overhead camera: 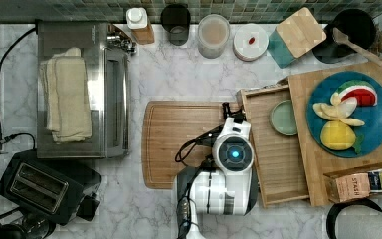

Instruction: Close the drawer.

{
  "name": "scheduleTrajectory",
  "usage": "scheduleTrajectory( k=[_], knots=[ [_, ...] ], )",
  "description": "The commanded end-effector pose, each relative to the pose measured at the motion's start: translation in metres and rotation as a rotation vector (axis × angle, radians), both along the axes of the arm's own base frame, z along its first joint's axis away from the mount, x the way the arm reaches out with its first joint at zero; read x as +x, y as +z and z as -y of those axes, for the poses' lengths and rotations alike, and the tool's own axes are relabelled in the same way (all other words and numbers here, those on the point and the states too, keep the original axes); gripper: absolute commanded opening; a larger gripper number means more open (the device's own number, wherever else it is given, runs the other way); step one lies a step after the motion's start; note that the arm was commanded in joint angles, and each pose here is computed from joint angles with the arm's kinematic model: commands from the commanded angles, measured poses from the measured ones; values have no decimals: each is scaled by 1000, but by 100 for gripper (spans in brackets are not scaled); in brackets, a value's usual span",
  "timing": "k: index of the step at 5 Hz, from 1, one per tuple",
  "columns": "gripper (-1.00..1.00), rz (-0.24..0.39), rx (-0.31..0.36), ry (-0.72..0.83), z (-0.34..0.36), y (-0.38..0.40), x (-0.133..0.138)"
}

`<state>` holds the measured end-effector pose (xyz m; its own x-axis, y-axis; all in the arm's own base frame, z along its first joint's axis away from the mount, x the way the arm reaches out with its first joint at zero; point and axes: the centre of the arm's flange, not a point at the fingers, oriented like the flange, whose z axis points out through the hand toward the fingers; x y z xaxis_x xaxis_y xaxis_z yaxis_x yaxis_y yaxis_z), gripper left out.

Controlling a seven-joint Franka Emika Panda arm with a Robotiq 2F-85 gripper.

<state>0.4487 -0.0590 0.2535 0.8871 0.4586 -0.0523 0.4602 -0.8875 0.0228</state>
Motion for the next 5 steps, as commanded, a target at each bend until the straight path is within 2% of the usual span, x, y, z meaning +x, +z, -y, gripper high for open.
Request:
scheduleTrajectory(
  k=[1, 4, 5],
  knots=[
    [-100, 155, -38, -235, 186, 50, 38],
    [-100, 153, -122, -232, 252, 71, 45],
    [-100, 215, -124, -274, 244, 77, 36]
  ],
)
